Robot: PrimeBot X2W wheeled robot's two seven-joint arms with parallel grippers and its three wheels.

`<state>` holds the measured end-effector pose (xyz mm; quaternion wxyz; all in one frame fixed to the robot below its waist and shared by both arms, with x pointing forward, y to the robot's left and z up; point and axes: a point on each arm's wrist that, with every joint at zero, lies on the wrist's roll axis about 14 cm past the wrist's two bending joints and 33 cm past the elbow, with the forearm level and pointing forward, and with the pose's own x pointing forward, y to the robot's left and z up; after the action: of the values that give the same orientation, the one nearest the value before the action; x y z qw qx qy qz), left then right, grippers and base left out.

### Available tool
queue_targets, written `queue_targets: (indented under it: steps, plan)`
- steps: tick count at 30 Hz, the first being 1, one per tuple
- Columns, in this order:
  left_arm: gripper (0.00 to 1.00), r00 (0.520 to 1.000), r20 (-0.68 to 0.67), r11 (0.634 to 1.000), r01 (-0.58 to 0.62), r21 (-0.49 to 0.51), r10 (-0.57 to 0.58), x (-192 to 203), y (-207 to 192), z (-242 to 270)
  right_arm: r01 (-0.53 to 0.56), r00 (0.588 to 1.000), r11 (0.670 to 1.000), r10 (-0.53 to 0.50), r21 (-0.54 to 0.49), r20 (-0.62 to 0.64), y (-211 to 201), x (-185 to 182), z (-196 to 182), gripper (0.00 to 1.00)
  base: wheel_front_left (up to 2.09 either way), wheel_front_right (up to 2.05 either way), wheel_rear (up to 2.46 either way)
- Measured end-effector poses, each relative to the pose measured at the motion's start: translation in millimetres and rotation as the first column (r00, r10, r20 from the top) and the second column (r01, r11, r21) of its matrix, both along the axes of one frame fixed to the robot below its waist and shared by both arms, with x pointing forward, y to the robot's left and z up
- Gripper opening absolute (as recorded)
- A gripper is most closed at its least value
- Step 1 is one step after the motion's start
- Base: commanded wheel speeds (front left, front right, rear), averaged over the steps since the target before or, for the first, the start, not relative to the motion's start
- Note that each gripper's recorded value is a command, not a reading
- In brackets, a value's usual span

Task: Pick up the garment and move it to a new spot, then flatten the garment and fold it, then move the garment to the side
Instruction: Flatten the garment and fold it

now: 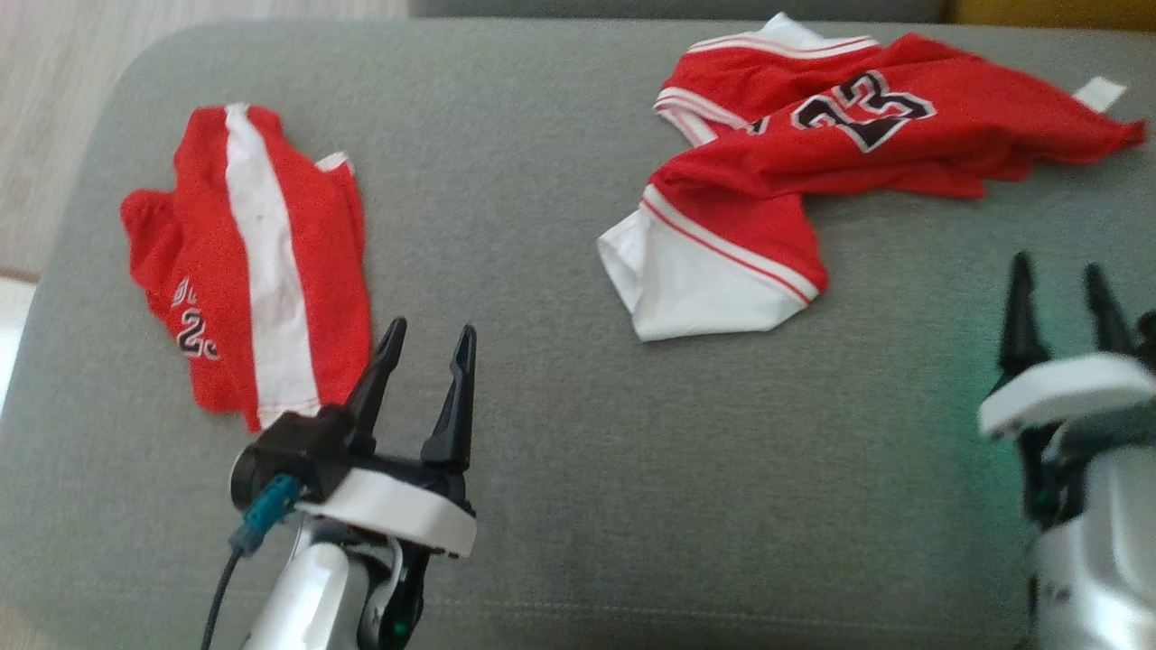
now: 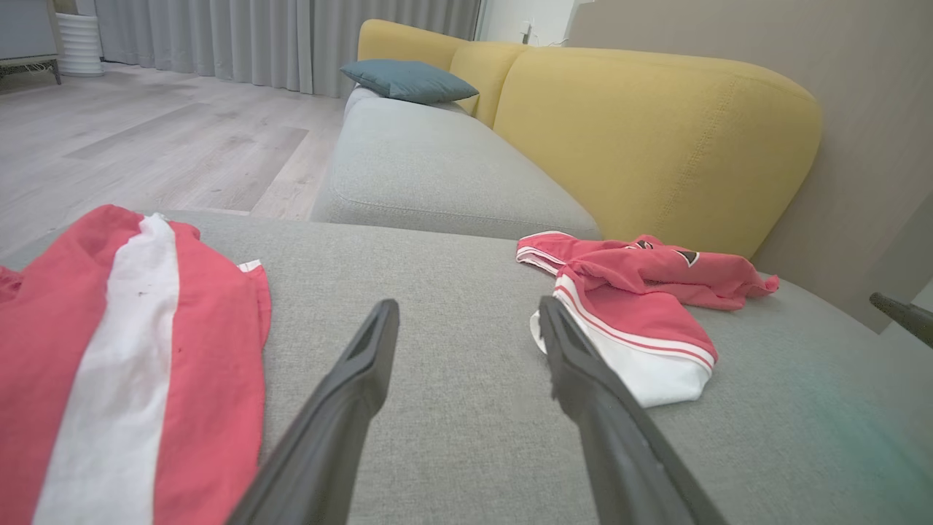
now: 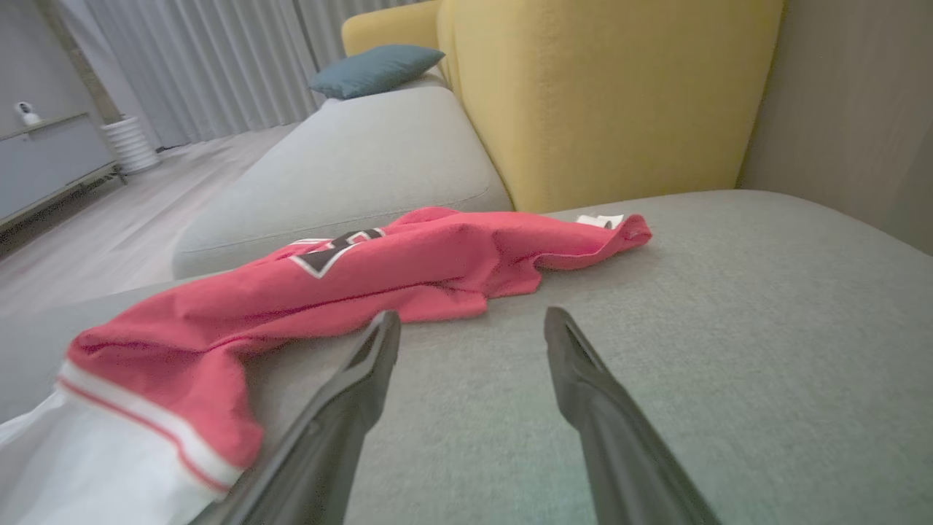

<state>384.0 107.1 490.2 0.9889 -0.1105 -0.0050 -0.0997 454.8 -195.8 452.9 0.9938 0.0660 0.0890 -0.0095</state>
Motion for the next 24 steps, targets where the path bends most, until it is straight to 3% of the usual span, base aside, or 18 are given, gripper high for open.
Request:
queue_targets:
  steps: [5,10,24]
  plan:
    - [1.00,0.999,-0.011,0.999,-0.031,0.013,0.031,9,13,-5,0.066,0.990,0.997,-0.060,0.040,-0.130,-7,47,-22,1.00,0.00,0.00,0.00]
    - [1.00,0.997,-0.050,0.998,-0.060,0.016,0.061,8,23,-17,0.067,0.972,0.998,-0.060,0.020,-0.226,3,77,-40,1.00,0.00,0.00,0.00]
    - [1.00,0.988,-0.100,0.993,-0.115,0.030,0.118,13,43,-34,0.098,0.924,0.995,-0.097,-0.017,-0.369,8,108,-76,1.00,0.00,0.00,0.00]
